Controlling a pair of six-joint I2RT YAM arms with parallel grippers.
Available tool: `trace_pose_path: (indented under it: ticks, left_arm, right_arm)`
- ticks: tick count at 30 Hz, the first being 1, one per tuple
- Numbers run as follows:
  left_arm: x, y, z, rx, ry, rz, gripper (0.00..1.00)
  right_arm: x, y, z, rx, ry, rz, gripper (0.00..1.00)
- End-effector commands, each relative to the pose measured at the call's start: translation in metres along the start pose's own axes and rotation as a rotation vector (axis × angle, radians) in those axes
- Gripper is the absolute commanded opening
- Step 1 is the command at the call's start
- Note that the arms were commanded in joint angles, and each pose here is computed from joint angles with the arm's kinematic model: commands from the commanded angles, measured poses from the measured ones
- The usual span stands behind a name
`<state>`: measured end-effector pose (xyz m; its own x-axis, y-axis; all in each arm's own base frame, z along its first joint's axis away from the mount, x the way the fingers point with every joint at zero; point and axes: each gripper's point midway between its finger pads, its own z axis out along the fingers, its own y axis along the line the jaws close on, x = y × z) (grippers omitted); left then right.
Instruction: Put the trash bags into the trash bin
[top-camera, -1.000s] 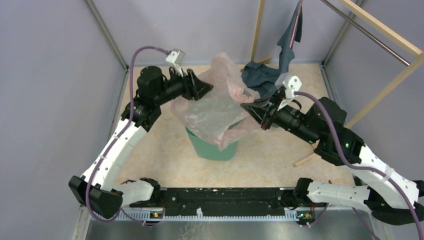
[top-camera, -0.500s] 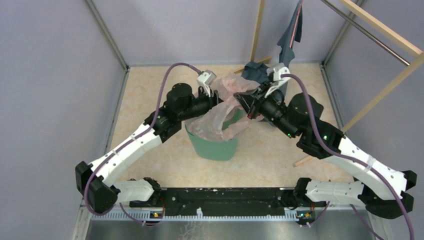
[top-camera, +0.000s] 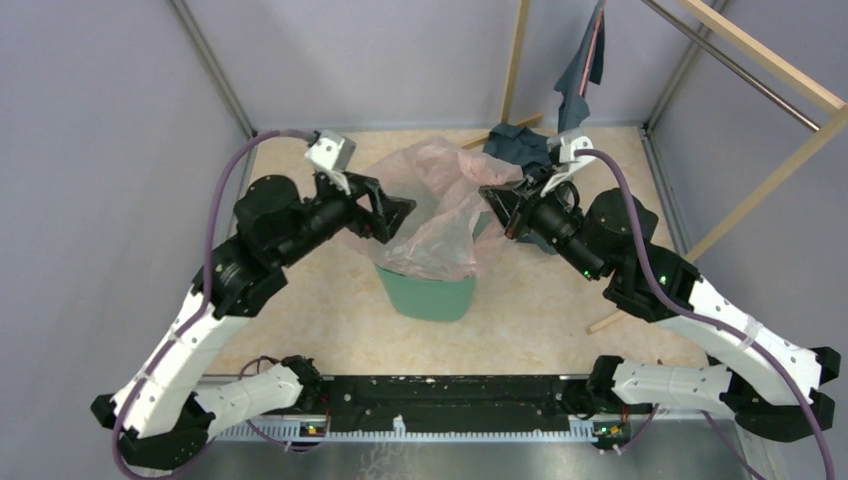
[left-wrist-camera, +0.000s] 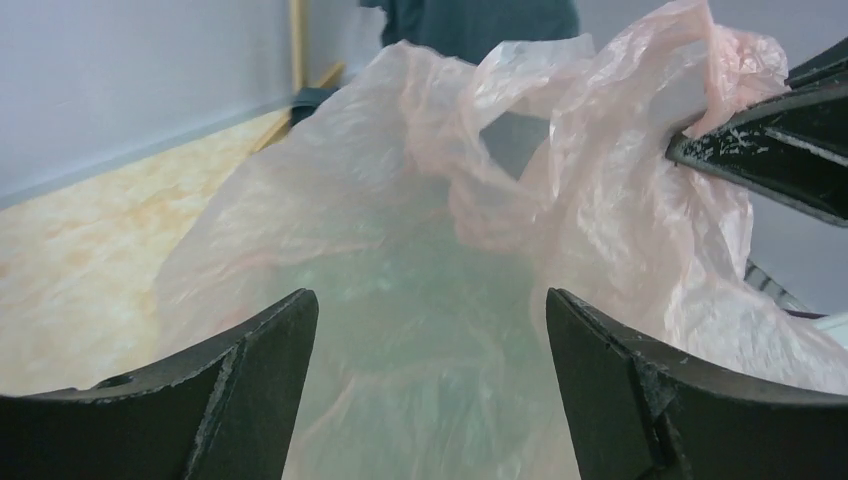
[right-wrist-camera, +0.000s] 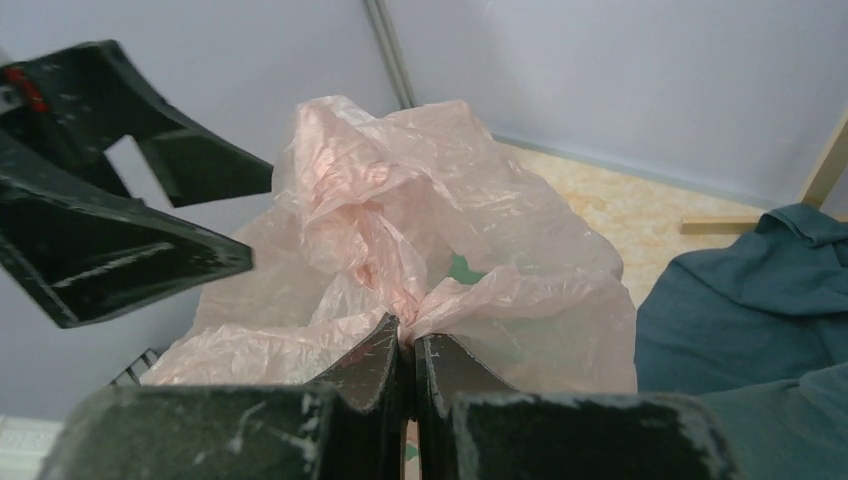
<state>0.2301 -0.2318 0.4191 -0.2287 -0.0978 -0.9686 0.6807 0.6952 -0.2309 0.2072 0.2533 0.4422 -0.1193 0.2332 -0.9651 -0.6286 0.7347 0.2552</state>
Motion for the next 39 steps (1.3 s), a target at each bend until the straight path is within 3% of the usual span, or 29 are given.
trace_pose_path:
  ticks: [1,9,18,23,28,34,39]
  left_arm:
    - [0.025,0.034,-0.027,-0.178,0.086,0.050,0.92]
    - [0.055,0.058,-0.041,-0.313,0.128,-0.020,0.96]
    - [0.092,-0.016,0.027,0.116,0.215,-0.225,0.51]
    - [0.119,-0.019,0.057,0.154,0.236,-0.279,0.44]
    - [0.122,-0.003,0.050,0.066,0.246,-0.230,0.55]
    - [0.081,0.006,0.007,-0.008,0.162,-0.136,0.78]
    - [0.059,0.017,-0.034,-0.093,0.114,-0.083,0.90]
  right_arm:
    - [-0.015,0.004,-0.003,-0.011,-0.023,0.004,0.00]
    - [-0.015,0.005,-0.007,-0.024,-0.016,0.014,0.00]
    - [-0.017,0.018,0.001,-0.072,-0.030,0.043,0.00]
    - [-0.002,0.020,0.016,-0.061,0.007,0.043,0.00]
    - [0.024,0.017,0.025,-0.044,0.060,0.042,0.00]
    - [0.061,0.021,0.038,-0.056,0.160,0.036,0.00]
    - [0.068,0.018,0.046,-0.022,0.180,0.038,0.00]
